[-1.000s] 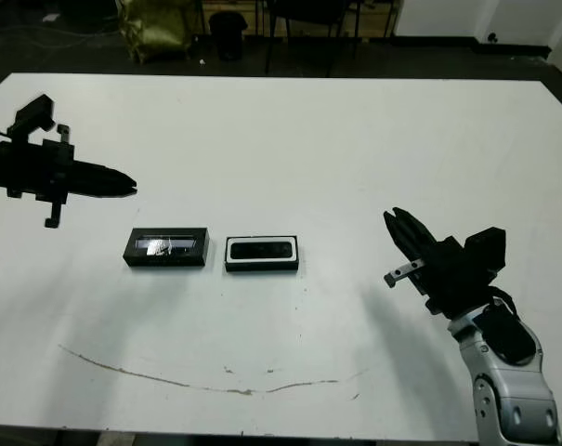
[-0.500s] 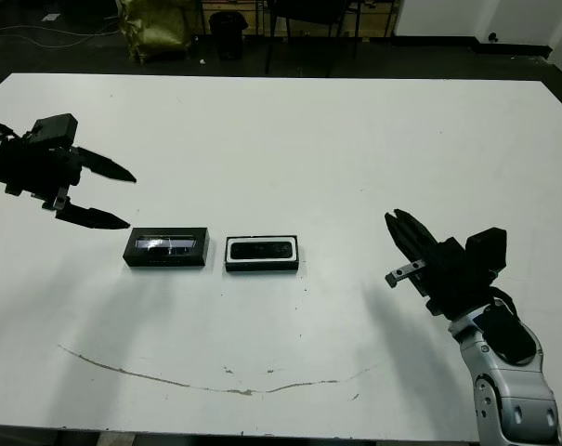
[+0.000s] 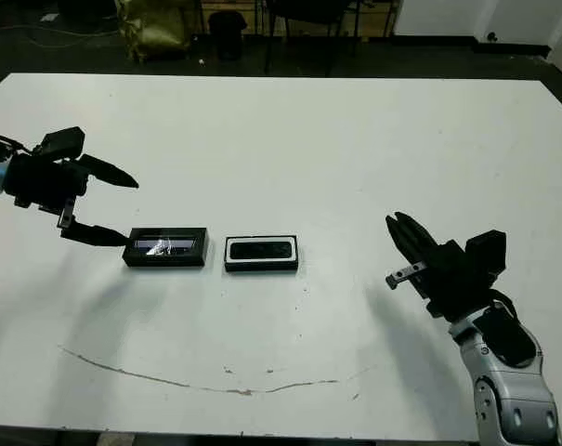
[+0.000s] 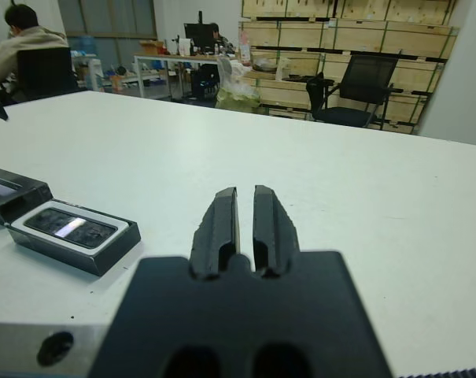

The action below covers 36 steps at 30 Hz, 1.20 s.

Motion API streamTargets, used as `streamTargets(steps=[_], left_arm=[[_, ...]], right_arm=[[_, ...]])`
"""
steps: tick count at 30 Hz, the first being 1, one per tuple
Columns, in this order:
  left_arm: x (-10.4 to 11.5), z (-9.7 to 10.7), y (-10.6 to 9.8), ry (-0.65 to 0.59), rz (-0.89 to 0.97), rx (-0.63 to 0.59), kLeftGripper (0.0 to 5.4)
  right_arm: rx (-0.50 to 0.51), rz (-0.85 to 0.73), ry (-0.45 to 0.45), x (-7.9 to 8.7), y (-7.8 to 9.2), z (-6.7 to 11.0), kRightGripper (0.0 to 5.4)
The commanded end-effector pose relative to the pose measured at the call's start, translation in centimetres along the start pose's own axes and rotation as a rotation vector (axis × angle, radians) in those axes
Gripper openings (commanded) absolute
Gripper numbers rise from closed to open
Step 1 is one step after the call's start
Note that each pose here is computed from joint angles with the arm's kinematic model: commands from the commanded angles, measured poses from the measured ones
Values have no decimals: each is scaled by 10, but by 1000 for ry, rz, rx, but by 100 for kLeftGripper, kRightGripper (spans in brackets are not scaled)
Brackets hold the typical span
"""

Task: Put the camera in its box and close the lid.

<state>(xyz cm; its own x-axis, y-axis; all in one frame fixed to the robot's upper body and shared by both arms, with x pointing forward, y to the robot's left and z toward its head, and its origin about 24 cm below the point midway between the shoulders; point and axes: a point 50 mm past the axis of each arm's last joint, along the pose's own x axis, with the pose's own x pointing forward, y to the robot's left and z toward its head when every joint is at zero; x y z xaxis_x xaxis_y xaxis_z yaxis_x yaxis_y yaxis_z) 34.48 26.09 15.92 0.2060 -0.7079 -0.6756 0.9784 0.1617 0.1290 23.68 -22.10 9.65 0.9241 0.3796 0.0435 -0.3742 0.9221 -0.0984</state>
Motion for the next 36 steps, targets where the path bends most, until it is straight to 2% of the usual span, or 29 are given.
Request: streamTargets(steps=[1,12,25,36], left_arm=[[3,-2,-1,-27,-25,-24,539],[12,-6,-5,-76,-48,-44,539],[20,-7,-5,-44,-82,-48,539],[31,-8,-8,-24,-117,0,539]], right_arm=[[11,-3,32,-3,-1,-7,0],[27,-22,45,-5,2,-11,0],[35,-14,37,-5,2,-16,0],[52,-22,46,-6,4,-18,0]])
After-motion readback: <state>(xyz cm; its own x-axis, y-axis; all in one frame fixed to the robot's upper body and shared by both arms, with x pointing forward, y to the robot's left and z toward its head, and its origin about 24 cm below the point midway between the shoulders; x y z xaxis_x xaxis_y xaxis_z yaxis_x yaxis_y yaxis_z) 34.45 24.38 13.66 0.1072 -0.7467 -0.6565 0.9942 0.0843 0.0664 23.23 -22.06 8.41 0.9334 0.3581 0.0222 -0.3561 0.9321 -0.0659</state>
